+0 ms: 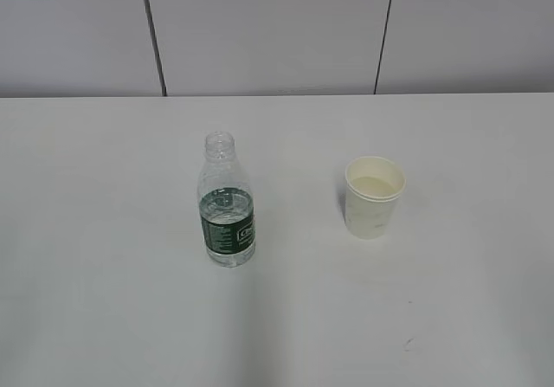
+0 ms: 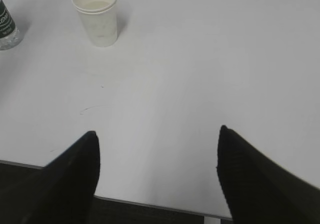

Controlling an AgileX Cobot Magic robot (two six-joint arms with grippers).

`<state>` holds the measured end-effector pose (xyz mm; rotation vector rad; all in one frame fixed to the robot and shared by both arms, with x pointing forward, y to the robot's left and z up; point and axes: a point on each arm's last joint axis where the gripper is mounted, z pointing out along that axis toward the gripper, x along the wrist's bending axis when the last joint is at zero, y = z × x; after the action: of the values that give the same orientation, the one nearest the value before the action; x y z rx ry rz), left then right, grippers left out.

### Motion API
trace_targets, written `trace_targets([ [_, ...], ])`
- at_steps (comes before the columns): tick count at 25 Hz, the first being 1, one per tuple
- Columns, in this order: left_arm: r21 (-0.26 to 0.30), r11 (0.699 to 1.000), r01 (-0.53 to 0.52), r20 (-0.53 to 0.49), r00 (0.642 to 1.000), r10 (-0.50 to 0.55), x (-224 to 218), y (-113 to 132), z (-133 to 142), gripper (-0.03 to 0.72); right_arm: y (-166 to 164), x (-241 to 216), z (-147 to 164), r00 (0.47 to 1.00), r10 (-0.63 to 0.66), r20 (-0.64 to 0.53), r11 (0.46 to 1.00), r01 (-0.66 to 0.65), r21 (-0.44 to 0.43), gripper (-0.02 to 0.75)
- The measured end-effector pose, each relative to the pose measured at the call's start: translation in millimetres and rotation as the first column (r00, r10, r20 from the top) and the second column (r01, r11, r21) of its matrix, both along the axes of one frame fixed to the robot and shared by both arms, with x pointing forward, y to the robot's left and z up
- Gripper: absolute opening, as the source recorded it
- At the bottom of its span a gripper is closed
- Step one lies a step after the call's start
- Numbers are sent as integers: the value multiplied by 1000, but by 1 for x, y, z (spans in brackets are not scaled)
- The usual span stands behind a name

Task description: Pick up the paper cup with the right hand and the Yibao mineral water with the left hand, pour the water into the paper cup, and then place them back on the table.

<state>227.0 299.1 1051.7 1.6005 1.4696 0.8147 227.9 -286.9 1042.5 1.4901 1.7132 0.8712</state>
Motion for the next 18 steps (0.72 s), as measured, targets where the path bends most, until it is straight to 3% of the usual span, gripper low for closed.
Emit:
trace_targets([
  [18,0,1000,0,0,1000,0,0,0,0,479,0,0,0,1000,0,0,1000,0,0,572],
])
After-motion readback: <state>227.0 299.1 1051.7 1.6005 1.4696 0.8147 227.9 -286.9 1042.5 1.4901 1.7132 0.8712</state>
